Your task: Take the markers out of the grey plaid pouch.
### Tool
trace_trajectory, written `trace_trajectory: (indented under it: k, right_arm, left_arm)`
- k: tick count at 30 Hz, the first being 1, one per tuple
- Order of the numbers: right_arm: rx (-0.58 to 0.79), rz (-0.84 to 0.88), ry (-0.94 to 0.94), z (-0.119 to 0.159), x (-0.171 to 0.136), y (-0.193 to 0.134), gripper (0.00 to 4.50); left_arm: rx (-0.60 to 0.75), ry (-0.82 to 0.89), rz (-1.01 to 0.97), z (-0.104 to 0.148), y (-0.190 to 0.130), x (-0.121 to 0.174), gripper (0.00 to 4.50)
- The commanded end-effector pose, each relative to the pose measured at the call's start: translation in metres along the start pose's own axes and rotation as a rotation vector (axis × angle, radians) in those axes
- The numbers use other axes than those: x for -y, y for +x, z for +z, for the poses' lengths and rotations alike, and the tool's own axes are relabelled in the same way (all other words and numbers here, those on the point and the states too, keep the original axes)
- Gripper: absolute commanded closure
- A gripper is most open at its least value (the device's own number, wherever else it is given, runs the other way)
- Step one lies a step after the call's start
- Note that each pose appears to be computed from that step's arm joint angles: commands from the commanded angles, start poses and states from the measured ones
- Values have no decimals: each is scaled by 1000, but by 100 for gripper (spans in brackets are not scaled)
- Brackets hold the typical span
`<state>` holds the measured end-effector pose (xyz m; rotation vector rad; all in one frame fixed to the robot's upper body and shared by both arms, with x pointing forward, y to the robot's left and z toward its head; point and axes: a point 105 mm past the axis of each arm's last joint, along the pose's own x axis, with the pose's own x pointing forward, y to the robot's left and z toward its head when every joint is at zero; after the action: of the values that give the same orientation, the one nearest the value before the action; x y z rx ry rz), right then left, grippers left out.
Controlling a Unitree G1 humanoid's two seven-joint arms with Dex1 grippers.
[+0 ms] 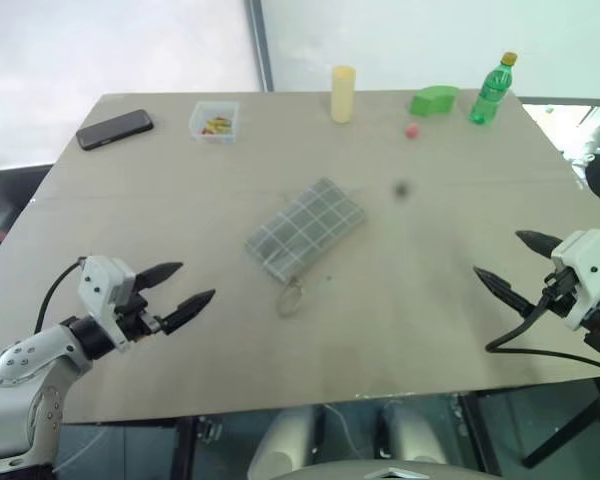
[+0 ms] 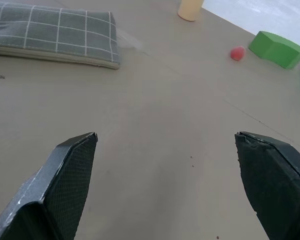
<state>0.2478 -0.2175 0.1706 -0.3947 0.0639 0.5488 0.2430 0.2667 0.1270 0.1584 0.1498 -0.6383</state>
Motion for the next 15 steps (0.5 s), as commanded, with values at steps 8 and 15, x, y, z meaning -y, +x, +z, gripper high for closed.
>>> trace_trajectory:
  k: [8,15]
  right_arm:
    - [63,-9,-28,8,-2,10,0]
    - [102,59,-34,15,-19,18,0]
  left_arm:
    - [48,121,-88,19,24,6,16]
    - [14,472,-113,14,38,8,16]
